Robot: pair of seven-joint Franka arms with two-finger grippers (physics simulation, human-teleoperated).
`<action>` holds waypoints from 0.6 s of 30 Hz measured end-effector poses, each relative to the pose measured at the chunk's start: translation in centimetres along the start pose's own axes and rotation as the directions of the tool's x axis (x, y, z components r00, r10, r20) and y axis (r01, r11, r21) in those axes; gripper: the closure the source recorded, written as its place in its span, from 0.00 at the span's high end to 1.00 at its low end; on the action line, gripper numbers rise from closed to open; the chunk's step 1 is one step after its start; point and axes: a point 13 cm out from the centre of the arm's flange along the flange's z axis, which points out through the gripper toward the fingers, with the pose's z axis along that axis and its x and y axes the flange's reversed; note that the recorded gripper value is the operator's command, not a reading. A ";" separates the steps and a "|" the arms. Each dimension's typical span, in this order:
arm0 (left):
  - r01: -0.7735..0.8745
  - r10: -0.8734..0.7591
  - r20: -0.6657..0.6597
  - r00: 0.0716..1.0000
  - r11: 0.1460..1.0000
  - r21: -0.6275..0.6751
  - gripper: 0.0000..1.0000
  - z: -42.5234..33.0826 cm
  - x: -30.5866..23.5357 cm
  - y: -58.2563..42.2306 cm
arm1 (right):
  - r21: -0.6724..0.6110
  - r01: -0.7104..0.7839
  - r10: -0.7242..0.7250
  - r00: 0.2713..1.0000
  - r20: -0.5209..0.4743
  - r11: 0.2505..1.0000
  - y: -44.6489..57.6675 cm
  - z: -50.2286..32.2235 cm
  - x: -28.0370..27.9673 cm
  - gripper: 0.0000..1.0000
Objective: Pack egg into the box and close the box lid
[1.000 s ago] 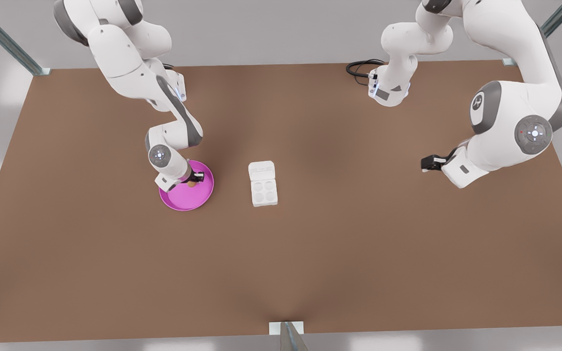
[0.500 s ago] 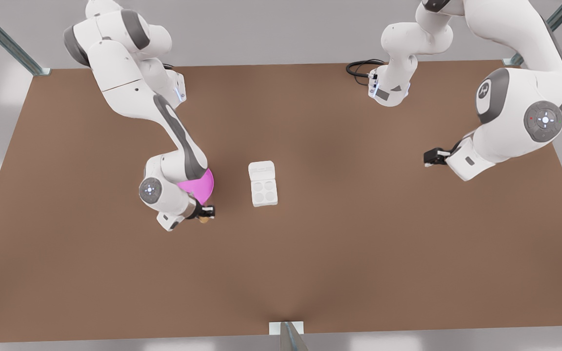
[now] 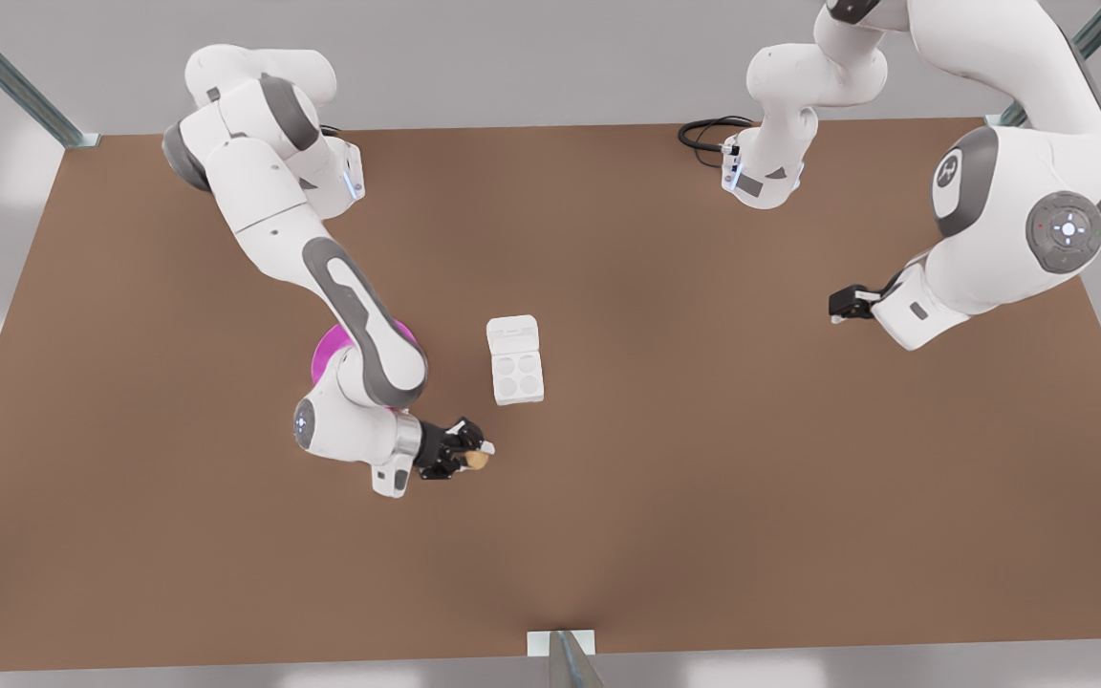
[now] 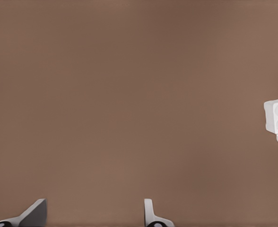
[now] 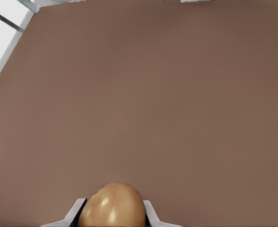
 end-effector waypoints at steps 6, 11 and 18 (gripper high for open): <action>-0.005 0.005 -0.026 1.000 1.000 0.006 1.00 1.2 -0.3 -0.3 | -0.064 0.360 -0.354 0.932 0.080 0.931 2.6 2.0 -0.6 0.41; -0.012 0.012 -0.040 0.999 1.000 0.010 1.00 1.9 -0.4 -0.8 | -0.110 0.554 -0.526 0.825 0.206 0.825 6.5 4.4 0.1 0.41; -0.013 0.014 -0.046 0.999 1.000 0.014 1.00 3.4 0.7 -1.0 | -0.109 0.742 -0.685 0.657 0.316 0.662 10.4 5.8 3.8 0.41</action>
